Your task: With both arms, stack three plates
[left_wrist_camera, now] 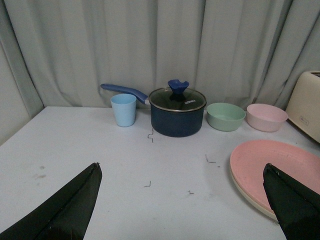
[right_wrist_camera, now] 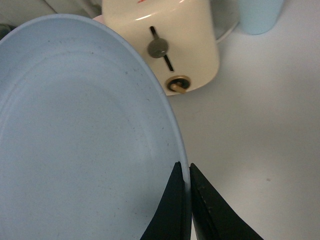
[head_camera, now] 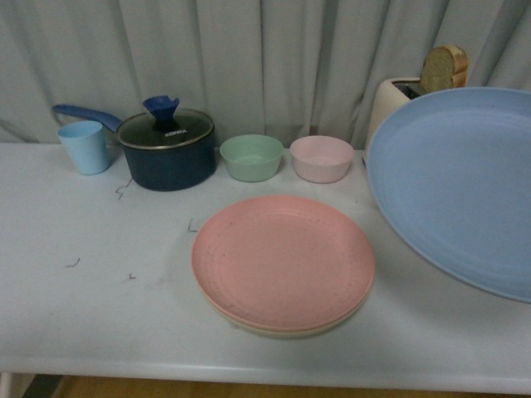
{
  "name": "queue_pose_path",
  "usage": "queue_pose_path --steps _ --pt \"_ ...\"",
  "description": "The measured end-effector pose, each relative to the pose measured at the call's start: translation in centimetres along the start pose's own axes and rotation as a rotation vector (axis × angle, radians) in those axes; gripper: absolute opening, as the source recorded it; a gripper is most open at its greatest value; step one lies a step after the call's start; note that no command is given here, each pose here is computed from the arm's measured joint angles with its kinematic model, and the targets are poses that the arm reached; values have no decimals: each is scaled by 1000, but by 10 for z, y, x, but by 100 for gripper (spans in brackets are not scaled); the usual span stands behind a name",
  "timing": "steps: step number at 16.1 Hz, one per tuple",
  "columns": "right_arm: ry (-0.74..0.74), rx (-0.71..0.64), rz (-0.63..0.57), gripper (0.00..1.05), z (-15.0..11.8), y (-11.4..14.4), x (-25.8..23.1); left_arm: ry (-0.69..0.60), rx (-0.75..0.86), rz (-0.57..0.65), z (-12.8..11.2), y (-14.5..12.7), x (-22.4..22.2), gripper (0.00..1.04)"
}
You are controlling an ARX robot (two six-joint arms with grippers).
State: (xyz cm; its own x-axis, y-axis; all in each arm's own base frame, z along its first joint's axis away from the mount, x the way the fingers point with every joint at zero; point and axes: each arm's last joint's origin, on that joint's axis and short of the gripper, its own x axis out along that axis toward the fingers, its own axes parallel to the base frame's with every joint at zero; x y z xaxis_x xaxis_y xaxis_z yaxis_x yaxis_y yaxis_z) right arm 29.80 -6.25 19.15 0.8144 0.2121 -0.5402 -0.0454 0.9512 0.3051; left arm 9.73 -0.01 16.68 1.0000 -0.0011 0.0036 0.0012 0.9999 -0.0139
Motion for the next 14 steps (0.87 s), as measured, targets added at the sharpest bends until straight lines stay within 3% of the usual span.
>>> queue_pose_path --steps 3,6,14 --pt "12 17 22 3 -5 10 14 0 0 0 0 0 0 98" --pt "76 78 69 3 -20 42 63 0 0 0 0 0 0 98" --pt "192 173 102 3 -52 86 145 0 0 0 0 0 0 98"
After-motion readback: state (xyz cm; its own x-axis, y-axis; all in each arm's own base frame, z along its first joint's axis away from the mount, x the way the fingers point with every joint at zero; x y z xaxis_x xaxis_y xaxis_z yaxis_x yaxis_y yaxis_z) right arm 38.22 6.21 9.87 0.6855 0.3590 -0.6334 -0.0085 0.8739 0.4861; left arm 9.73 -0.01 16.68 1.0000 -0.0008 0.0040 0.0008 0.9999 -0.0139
